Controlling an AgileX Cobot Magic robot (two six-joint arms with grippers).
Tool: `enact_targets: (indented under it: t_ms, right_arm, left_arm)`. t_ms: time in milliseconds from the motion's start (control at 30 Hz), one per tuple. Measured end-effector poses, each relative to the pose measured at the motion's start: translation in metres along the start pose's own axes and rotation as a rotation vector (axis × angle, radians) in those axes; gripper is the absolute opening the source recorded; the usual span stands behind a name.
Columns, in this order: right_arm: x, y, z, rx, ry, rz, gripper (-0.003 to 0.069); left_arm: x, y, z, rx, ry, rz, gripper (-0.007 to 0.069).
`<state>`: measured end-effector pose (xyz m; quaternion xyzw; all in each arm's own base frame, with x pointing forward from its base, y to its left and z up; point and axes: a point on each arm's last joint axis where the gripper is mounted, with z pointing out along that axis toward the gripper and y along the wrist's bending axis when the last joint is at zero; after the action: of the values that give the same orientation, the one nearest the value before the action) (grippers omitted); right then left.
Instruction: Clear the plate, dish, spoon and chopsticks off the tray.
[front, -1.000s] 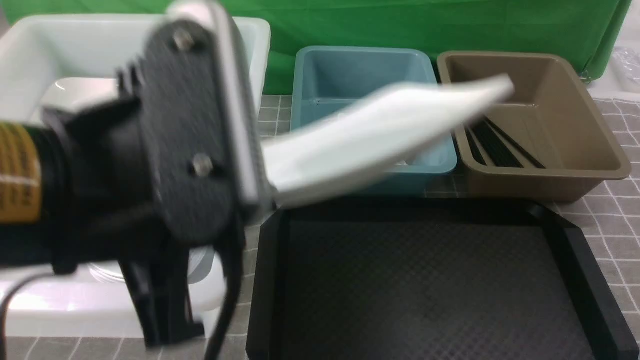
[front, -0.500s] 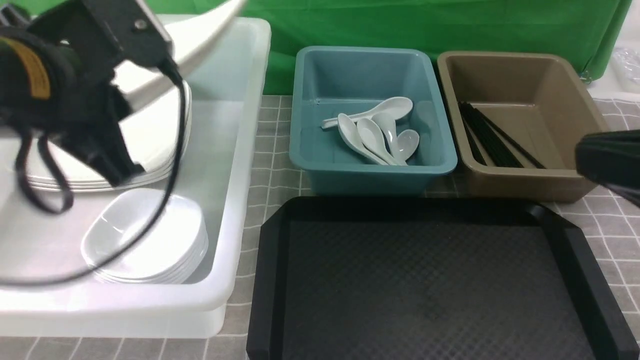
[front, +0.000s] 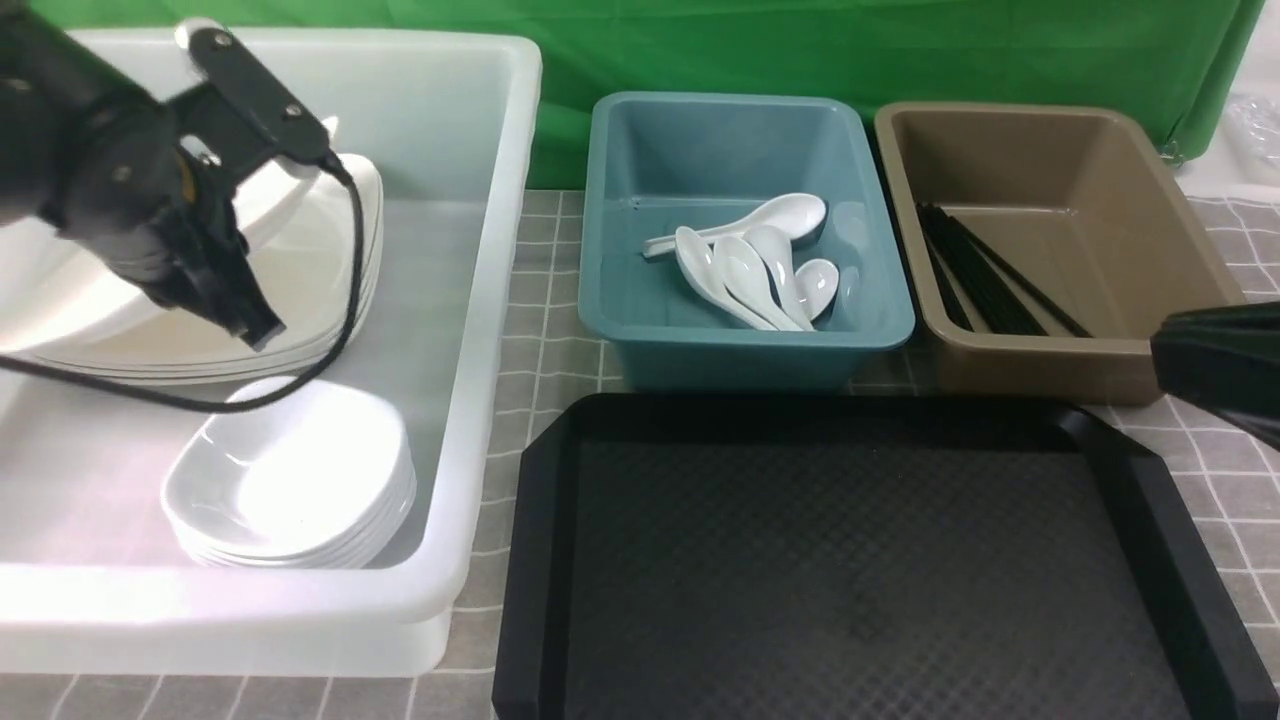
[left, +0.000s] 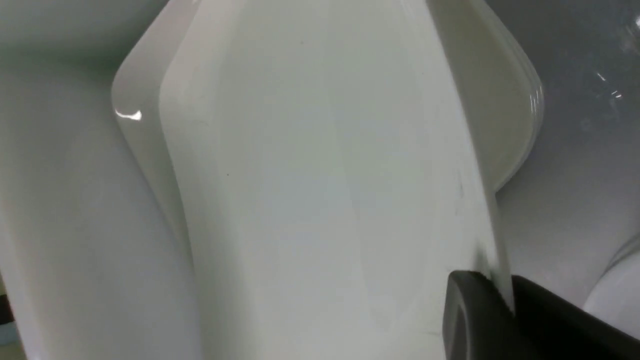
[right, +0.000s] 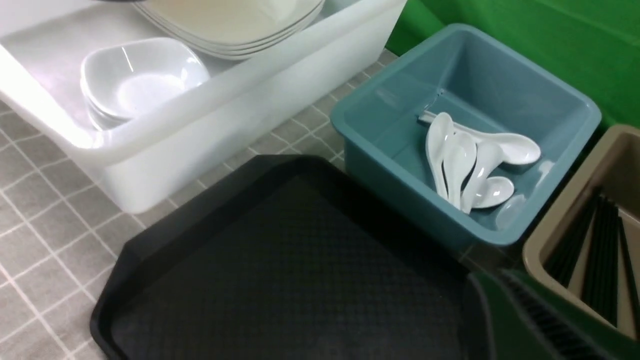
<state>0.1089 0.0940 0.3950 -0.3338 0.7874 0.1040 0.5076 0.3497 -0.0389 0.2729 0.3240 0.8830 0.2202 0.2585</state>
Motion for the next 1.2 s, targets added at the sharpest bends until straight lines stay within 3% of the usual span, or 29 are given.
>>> enact_targets:
  t_ms: [367, 567, 833, 967, 1100, 1200]
  right_arm:
    - [0.002, 0.001, 0.0, -0.007, 0.022, 0.008, 0.0026]
    - [0.004, 0.002, 0.0, -0.025, 0.045, 0.025, 0.0026]
    - [0.011, 0.006, -0.001, -0.063, 0.125, 0.069, 0.0025]
    - [0.012, 0.009, -0.001, -0.088, 0.131, 0.091, 0.0025]
    - [0.012, 0.009, -0.001, -0.095, 0.133, 0.098, 0.0025]
    - [0.012, 0.009, -0.001, -0.095, 0.133, 0.098, 0.0025]
  left_arm:
    - [-0.014, -0.008, 0.036, 0.025, 0.014, -0.021, 0.0034]
    - [-0.016, -0.016, 0.054, 0.048, 0.019, -0.011, 0.0111]
    - [-0.023, -0.02, 0.063, 0.059, -0.057, -0.027, 0.0366]
    - [-0.024, -0.02, 0.062, 0.065, -0.06, -0.04, 0.0436]
    - [-0.028, -0.015, 0.036, 0.116, -0.131, -0.197, 0.0464]
    - [-0.034, -0.006, -0.001, 0.164, -0.244, -0.349, 0.0405]
